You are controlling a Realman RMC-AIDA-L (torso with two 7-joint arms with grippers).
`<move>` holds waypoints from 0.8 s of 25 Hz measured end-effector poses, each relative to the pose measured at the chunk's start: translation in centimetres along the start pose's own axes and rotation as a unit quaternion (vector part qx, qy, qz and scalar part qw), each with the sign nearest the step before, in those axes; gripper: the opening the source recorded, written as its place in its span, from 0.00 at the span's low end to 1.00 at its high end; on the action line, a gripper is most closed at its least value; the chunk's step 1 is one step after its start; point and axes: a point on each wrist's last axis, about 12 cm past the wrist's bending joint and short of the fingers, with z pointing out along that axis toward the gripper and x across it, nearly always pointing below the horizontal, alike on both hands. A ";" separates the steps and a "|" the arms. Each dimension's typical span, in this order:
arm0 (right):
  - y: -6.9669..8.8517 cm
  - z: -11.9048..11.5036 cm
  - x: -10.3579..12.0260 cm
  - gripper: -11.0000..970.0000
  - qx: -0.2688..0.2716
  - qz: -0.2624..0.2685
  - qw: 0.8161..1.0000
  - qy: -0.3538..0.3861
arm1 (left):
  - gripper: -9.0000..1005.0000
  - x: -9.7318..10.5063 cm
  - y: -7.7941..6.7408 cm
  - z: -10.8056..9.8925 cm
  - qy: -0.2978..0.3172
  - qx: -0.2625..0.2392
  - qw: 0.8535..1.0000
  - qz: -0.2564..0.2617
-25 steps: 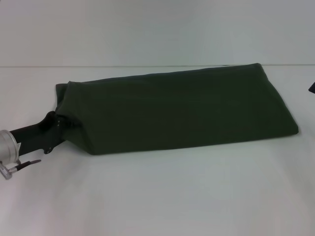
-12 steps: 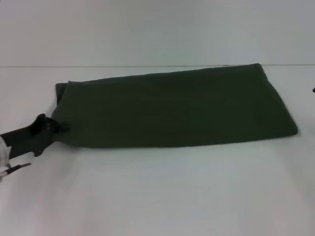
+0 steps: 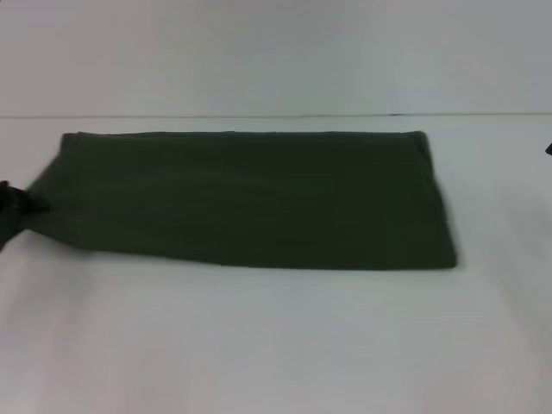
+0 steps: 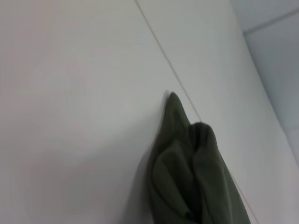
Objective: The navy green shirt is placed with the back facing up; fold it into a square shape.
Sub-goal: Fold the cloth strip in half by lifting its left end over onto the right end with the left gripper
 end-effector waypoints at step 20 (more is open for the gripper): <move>-0.1 0.0 0.2 0.79 0.003 -0.003 1.000 0.004 | 0.06 -0.1 -8.2 -0.5 0.038 0.164 0.982 0.085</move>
